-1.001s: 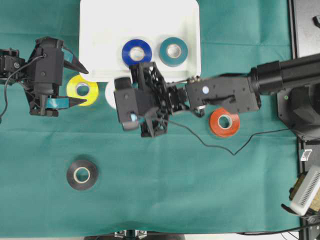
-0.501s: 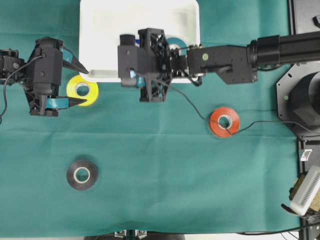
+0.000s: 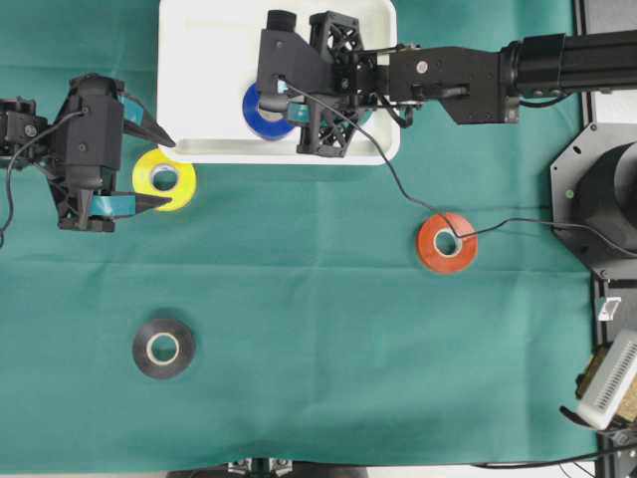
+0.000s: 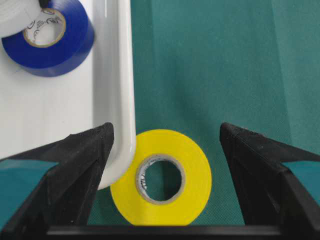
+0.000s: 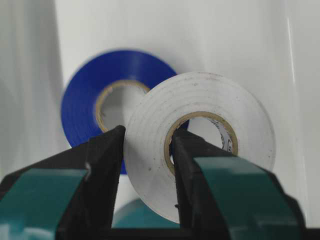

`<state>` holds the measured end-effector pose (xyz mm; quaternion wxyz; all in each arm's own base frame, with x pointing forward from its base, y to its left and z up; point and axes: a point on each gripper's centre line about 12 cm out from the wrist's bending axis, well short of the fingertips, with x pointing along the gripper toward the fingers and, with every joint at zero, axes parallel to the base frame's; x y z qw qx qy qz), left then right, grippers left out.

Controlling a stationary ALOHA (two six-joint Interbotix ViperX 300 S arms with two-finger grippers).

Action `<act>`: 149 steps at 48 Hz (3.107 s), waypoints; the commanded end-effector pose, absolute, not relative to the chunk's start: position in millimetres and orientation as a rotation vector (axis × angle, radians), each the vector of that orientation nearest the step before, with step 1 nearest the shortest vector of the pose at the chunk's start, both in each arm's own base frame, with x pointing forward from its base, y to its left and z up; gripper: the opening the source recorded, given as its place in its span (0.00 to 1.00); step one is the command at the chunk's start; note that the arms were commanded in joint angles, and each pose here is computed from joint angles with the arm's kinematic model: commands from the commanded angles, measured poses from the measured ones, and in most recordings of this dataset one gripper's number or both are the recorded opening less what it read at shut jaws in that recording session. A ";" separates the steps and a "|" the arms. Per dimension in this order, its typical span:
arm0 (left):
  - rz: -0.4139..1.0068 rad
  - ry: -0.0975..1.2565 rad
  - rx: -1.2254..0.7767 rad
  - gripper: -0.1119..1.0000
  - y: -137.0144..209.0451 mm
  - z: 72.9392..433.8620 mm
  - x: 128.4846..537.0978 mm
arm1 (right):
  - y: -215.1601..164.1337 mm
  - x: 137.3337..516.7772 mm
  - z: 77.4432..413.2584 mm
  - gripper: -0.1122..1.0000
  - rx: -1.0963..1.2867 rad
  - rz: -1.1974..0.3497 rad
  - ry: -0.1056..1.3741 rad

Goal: Put the tape alternately from left to right into the white case.
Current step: 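Lift the white roll and carry it into the white tray, then lower the white roll into the tray beside the teal roll, then open the right gripper and withdraw it toward the red roll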

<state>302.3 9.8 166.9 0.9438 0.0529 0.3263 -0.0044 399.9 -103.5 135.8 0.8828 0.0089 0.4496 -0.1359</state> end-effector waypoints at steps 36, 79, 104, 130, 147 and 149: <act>-0.009 0.633 0.107 0.86 9.1 175.0 306.2 | -131.3 355.7 157.2 0.35 0.062 -0.358 0.842; -0.009 0.636 0.107 0.86 9.0 174.4 306.2 | -141.4 343.9 147.9 0.86 0.091 -0.383 0.838; -0.009 0.636 0.107 0.86 9.0 174.4 306.2 | -105.7 355.3 171.5 0.83 0.056 -0.296 0.765; -0.009 0.633 0.107 0.86 9.1 175.4 306.5 | -17.7 365.4 185.5 0.83 -0.034 -0.065 0.717; -0.009 0.637 0.107 0.86 9.0 173.6 305.5 | 2.3 359.4 187.9 0.83 -0.027 0.025 0.596; -0.008 0.637 0.105 0.86 9.0 173.9 305.3 | 2.6 356.5 188.6 0.83 -0.029 0.028 0.590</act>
